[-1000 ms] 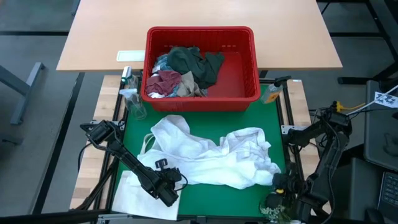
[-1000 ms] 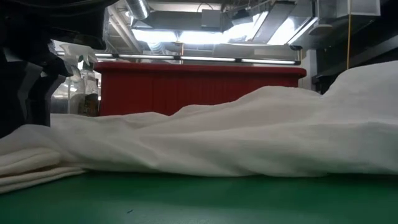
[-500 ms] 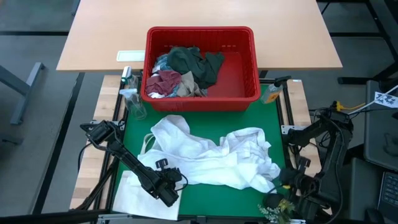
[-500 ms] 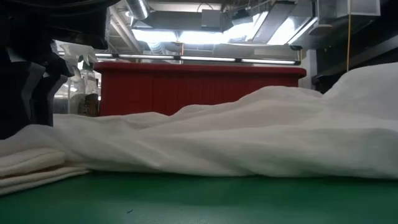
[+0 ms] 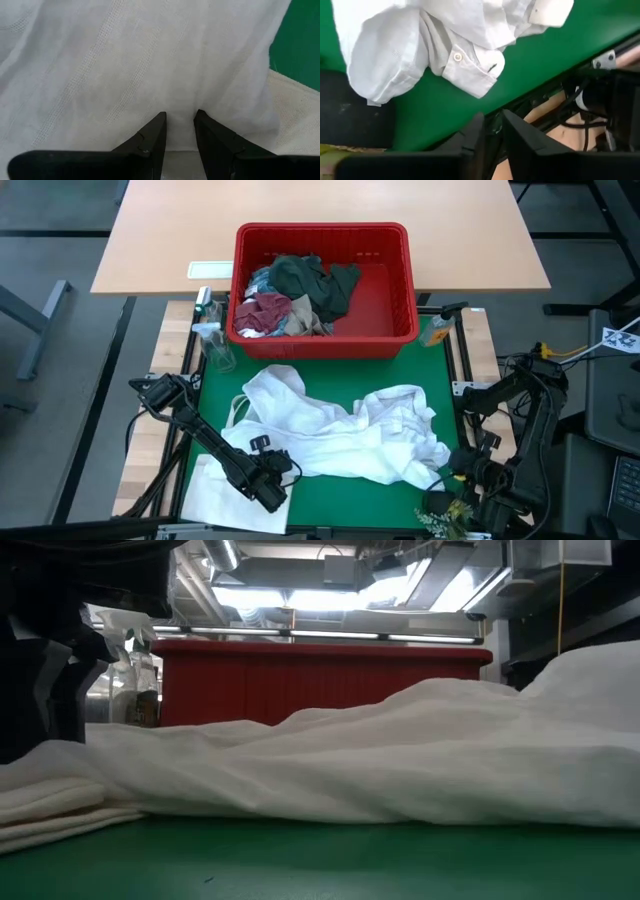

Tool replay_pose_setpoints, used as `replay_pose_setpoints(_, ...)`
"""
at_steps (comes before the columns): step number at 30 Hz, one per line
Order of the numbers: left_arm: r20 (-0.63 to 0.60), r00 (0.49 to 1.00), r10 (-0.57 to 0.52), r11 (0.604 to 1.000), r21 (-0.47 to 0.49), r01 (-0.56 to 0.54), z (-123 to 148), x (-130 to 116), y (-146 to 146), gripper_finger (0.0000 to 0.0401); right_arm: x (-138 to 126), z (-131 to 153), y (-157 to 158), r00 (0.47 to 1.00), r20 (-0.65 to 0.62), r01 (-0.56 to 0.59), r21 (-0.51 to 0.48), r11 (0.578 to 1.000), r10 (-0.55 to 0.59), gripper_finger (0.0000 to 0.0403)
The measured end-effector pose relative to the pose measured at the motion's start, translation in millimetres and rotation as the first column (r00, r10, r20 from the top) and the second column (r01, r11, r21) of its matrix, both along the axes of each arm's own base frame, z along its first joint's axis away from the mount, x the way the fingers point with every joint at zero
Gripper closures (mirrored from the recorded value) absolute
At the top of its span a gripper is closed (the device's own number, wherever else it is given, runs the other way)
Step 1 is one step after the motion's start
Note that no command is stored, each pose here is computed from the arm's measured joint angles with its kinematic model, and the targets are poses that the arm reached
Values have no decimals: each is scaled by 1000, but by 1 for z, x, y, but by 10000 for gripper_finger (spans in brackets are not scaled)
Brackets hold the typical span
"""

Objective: Fold Laundry from Bin
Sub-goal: Fold the white polo shirt

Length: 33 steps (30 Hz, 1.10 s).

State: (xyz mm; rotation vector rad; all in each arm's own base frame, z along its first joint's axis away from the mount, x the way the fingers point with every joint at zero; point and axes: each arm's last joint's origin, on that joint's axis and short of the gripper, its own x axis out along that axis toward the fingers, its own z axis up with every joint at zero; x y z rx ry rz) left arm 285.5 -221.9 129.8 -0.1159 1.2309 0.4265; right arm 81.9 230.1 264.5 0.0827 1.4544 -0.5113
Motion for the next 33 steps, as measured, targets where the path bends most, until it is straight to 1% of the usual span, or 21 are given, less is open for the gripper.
replay_pose_setpoints(3, 3, 1000, 1, 1000, 2, -1, 0, 0, 0, 299, -1, 0, 0, 999, -26, 32, 12, 999, -32, 291)
replay_pose_setpoints(7, 5, 1000, 1, 1000, 5, -1, 0, 0, 0, 299, -1, 0, 0, 1000, -17, 23, 6, 1000, -23, 250)
replay_pose_setpoints(9, 7, 1000, 0, 1000, 8, 0, 0, 0, 0, 299, 1, 0, -1, 1000, 3, 14, -12, 1000, -14, 240)
replay_pose_setpoints(12, 7, 1000, 0, 1000, 8, 0, 0, 0, 0, 299, 11, 0, -5, 999, 23, 46, -14, 999, -46, 237)
replay_pose_setpoints(14, 8, 1000, 0, 1000, 8, 0, 0, 0, 0, 299, 20, 0, -8, 997, 32, 69, -12, 998, -69, 239)
replay_pose_setpoints(16, 9, 1000, 0, 1000, 9, 0, 0, 0, 0, 299, 31, 0, -12, 998, 21, 54, 0, 999, -54, 244)
replay_pose_setpoints(20, 8, 1000, -1, 1000, 9, 0, 0, 0, 0, 299, 54, -1, -21, 999, -21, -40, 28, 999, 41, 251)
replay_pose_setpoints(22, 8, 1000, -1, 1000, 9, 0, 0, 0, 0, 299, 64, -1, -28, 994, -69, -77, 48, 996, 80, 255)
replay_pose_setpoints(26, 8, 1000, -1, 1000, 9, 1, 0, 0, 0, 299, 80, -2, -37, 980, -123, -142, 121, 982, 157, 271)
replay_pose_setpoints(29, 7, 1000, -2, 1000, 9, 2, 0, 0, 0, 299, 88, -13, -41, 965, -143, -189, 194, 963, 219, 293)
replay_pose_setpoints(33, 12, 1000, -14, 1000, 19, 14, 0, -3, -3, 299, 86, -42, -48, 936, -217, -219, 255, 942, 277, 333)
